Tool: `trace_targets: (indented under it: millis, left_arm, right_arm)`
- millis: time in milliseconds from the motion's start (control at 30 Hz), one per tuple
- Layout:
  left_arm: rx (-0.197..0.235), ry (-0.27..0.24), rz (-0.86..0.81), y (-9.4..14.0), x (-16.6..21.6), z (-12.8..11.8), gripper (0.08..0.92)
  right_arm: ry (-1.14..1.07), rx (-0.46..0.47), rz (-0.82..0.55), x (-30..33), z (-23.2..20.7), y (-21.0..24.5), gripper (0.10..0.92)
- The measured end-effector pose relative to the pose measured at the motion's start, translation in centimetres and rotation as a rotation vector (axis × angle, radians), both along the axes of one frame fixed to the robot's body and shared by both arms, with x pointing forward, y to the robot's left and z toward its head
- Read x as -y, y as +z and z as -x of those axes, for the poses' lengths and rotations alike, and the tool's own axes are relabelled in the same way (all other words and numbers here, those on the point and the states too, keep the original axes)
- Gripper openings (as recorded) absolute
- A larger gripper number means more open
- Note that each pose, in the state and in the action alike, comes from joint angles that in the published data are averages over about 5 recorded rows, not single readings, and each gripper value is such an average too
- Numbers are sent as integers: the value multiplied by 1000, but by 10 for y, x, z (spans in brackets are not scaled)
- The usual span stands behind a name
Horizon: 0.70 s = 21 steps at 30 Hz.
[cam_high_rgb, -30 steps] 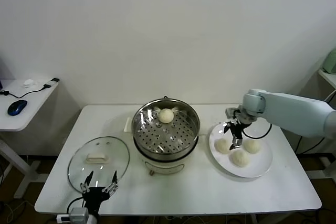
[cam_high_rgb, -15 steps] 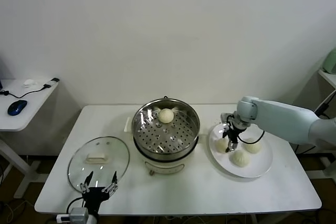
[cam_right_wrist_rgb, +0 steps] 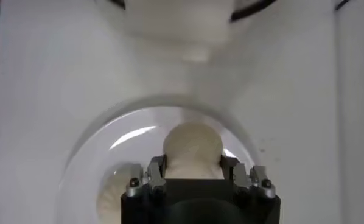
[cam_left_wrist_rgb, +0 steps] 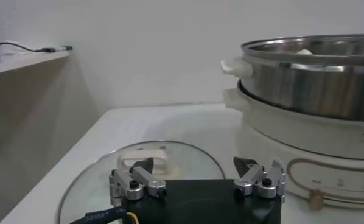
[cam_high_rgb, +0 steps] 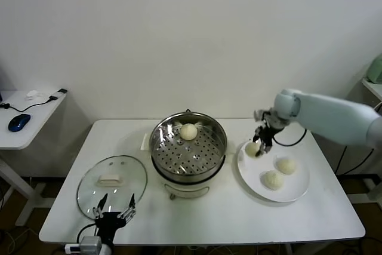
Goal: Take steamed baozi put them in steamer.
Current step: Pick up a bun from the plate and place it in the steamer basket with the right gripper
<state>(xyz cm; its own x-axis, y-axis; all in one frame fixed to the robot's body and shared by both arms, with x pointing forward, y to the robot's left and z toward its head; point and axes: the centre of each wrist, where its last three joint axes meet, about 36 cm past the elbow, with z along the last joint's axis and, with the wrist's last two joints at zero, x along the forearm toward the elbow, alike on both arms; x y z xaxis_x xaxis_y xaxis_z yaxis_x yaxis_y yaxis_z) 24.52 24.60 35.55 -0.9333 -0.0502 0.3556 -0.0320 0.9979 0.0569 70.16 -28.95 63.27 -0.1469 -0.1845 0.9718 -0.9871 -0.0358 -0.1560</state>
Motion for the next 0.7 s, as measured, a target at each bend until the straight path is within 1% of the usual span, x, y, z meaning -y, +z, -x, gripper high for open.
trace_targets:
  millis: [100, 167, 300, 467, 700]
  left_arm:
    - [4, -4, 0, 2, 1, 0, 823]
    - [8, -5, 0, 4, 1, -1, 823]
    - [15, -5, 0, 6, 1, -2, 823]
    - [11, -7, -4, 7, 1, 0, 823]
    - [8, -10, -6, 6, 1, 2, 823]
  right_arm:
    - [26, 34, -46, -30, 2, 52, 602]
    - [52, 46, -78, -59, 7, 77, 602]
    - [106, 51, -119, -123, 23, 99, 602]
    - [140, 39, -119, -189, 40, 86, 602]
    - [127, 31, -88, -248, 51, 36, 602]
